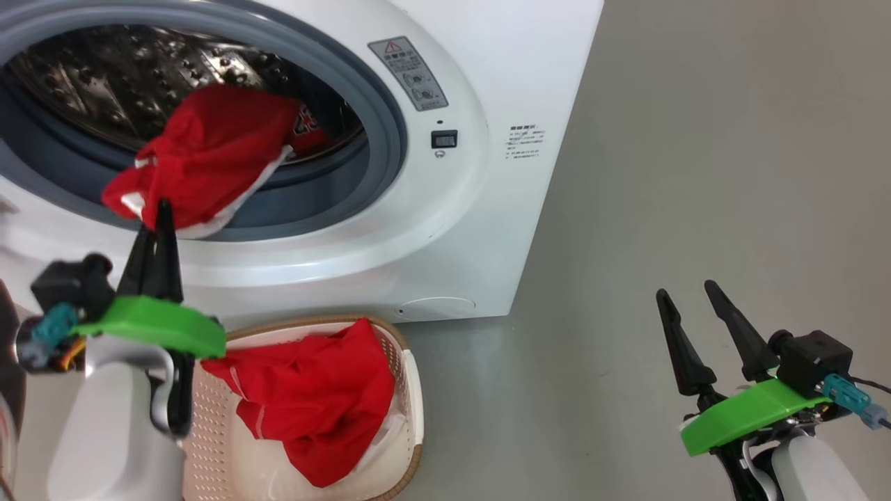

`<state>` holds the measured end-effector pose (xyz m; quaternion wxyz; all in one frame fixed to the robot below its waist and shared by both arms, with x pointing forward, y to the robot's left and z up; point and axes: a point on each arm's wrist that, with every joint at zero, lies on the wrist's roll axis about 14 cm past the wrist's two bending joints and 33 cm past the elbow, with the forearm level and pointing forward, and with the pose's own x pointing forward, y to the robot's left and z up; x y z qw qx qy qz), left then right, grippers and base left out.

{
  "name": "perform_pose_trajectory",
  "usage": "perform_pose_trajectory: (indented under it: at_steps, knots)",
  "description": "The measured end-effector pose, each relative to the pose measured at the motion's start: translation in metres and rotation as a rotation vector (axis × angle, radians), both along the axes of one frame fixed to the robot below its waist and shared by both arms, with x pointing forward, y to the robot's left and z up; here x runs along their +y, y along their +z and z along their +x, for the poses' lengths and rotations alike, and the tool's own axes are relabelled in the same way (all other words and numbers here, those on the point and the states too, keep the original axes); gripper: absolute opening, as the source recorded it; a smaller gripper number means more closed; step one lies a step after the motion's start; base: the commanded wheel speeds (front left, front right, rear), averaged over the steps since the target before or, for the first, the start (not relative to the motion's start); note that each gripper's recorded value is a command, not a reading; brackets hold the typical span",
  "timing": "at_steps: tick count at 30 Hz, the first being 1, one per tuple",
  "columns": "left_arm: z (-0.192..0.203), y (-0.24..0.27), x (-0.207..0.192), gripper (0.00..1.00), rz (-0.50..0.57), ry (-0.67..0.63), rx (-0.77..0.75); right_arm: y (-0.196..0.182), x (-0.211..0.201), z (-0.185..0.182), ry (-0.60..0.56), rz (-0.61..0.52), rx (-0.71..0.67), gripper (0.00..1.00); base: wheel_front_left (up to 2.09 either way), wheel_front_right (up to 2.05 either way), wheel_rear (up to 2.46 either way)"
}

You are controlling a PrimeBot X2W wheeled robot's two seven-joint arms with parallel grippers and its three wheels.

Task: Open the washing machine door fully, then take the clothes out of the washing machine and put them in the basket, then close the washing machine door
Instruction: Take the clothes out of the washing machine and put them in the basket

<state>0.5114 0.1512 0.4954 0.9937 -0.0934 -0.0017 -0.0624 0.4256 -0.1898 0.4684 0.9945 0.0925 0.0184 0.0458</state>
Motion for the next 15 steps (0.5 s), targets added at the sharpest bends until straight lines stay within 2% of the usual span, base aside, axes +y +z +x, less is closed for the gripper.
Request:
perform_pose_trajectory:
  at_steps: [15]
  knots:
    - [-0.067, 0.016, 0.013, 0.0, -0.016, 0.036, -0.074, 0.005, -0.002, 0.002, -0.001, -0.006, -0.015, 1.0, 0.0, 0.0, 0.0]
